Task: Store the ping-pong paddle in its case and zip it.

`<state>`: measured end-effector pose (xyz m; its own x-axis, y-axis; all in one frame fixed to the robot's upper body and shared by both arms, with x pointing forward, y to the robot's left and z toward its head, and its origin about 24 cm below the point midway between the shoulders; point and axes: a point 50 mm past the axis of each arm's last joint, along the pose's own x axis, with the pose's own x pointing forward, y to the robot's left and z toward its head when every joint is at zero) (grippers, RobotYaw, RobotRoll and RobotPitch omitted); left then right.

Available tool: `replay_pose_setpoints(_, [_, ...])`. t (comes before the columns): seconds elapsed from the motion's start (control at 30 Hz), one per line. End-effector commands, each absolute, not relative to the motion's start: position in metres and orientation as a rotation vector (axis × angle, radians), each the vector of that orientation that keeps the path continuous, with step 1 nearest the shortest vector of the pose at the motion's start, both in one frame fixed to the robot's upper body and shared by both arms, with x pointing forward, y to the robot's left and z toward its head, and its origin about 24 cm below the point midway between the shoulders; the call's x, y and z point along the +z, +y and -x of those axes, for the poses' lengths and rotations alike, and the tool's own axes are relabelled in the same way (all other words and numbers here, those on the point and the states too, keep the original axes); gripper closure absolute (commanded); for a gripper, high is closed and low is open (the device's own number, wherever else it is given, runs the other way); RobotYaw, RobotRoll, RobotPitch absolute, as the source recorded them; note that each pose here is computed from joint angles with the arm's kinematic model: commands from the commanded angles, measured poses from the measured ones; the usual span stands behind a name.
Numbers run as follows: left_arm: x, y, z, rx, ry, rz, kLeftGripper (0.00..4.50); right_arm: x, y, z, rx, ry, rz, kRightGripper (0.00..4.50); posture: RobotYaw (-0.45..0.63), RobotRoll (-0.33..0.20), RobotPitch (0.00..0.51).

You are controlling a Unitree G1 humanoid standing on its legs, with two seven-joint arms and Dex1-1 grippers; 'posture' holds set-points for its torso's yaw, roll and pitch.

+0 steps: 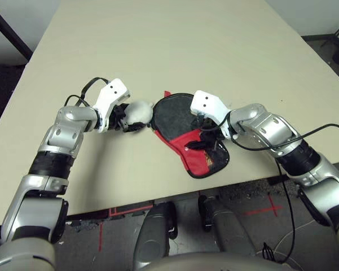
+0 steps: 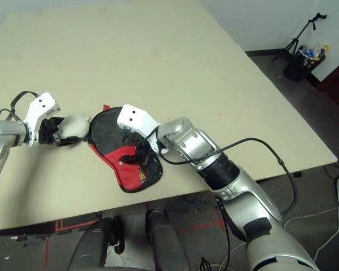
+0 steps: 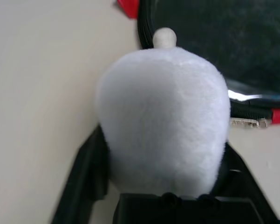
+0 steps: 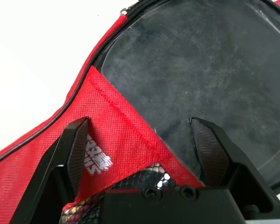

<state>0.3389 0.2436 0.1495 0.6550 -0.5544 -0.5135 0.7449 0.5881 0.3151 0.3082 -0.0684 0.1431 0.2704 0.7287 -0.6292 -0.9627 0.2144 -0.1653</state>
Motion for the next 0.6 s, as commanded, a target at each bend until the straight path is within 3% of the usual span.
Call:
replay_pose_setpoints(0.03, [0.152, 0.244, -0.347, -0.756, 0.380, -0.561, 2.69, 0.122, -0.070, -0.305, 1.244, 0.550, 0.614, 0.00, -0.04, 0.000, 0.192])
replay_pose_setpoints(0.13, [0.157, 0.241, -0.358, -0.730, 0.358, -0.578, 3.46, 0.117, -0.072, -0.304, 1.249, 0.562, 0.617, 0.00, -0.04, 0.000, 0.193])
replay_pose_setpoints(0.27, [0.161, 0.234, -0.377, -0.691, 0.329, -0.579, 3.96, 0.113, -0.072, -0.302, 1.255, 0.575, 0.617, 0.00, -0.05, 0.000, 0.199])
replay_pose_setpoints(0.6, [0.177, 0.190, -0.414, -0.542, 0.181, -0.603, 4.00, 0.110, -0.066, -0.297, 1.269, 0.583, 0.601, 0.00, -0.08, 0.000, 0.220])
